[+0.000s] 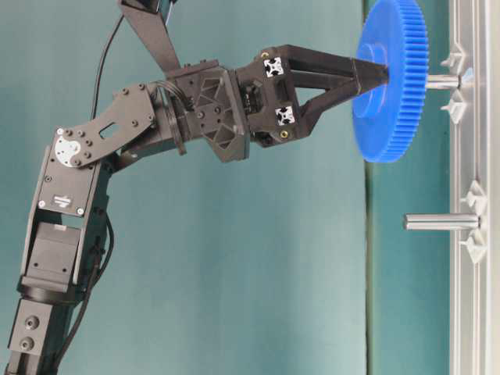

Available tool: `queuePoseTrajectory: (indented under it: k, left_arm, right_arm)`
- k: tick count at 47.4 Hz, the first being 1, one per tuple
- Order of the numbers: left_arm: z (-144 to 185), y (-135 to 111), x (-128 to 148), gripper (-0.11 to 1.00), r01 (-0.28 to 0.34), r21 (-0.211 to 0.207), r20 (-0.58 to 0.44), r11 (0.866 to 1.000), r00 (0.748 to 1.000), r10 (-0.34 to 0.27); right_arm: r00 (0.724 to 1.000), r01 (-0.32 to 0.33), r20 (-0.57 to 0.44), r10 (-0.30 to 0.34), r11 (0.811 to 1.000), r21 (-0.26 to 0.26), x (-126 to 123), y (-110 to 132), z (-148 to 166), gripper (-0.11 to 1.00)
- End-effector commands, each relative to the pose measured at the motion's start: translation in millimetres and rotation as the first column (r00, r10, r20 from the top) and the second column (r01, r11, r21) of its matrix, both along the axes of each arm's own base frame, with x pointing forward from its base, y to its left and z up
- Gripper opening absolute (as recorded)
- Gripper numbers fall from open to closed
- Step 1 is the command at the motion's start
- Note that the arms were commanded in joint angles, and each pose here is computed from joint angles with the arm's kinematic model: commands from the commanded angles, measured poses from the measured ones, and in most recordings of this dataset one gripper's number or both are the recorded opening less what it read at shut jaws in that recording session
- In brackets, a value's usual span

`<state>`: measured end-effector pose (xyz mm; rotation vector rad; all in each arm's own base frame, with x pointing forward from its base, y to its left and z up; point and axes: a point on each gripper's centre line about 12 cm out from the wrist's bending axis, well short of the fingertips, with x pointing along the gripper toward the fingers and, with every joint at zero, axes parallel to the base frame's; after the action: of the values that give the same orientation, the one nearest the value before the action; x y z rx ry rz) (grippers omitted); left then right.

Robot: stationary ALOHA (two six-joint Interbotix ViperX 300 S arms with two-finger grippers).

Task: Find the location of the shaft and insert the large gear.
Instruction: 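Lower the gear down onto the shaft with the left gripper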

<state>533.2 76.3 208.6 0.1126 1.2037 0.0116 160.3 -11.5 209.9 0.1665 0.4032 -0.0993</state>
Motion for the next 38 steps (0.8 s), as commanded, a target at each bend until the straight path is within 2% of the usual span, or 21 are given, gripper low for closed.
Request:
queuePoseTrajectory:
  k: [1, 4, 7, 10, 18, 38]
  left_arm:
    - [21.2, 3.1, -0.4, 0.71, -0.005, 0.012, 0.048, 1.0, 0.999, 0.005]
    - [21.3, 0.8, 0.1, 0.73, 0.001, 0.015, 0.049, 1.0, 0.999, -0.001]
    - [21.9, -2.6, 0.9, 0.84, 0.008, 0.014, 0.052, 1.0, 0.999, -0.009]
    - [21.9, -3.4, 1.0, 0.89, 0.01, 0.014, 0.052, 1.0, 0.999, -0.01]
    - [27.1, -6.5, 3.2, 0.84, 0.015, 0.016, 0.064, 1.0, 0.998, -0.016]
    - [38.5, -5.9, 7.5, 0.85, 0.016, 0.019, 0.085, 1.0, 0.996, -0.018]
  right_arm:
    - [1.0, 0.005, 0.01, -0.005, 1.0, 0.008, 1.8, -0.4, 3.8, 0.02]
    - [1.0, 0.005, 0.008, -0.005, 1.0, 0.008, 1.7, -0.4, 3.7, 0.02]
    - [1.0, 0.005, 0.01, -0.005, 1.0, 0.008, 1.8, -0.4, 3.8, 0.02]
    - [1.0, 0.005, 0.01, -0.005, 1.0, 0.008, 1.8, -0.4, 3.8, 0.02]
    - [1.0, 0.005, 0.01, -0.005, 1.0, 0.006, 1.8, -0.5, 3.8, 0.02]
    - [1.0, 0.005, 0.013, -0.005, 1.0, 0.006, 1.3, -0.4, 4.4, 0.02]
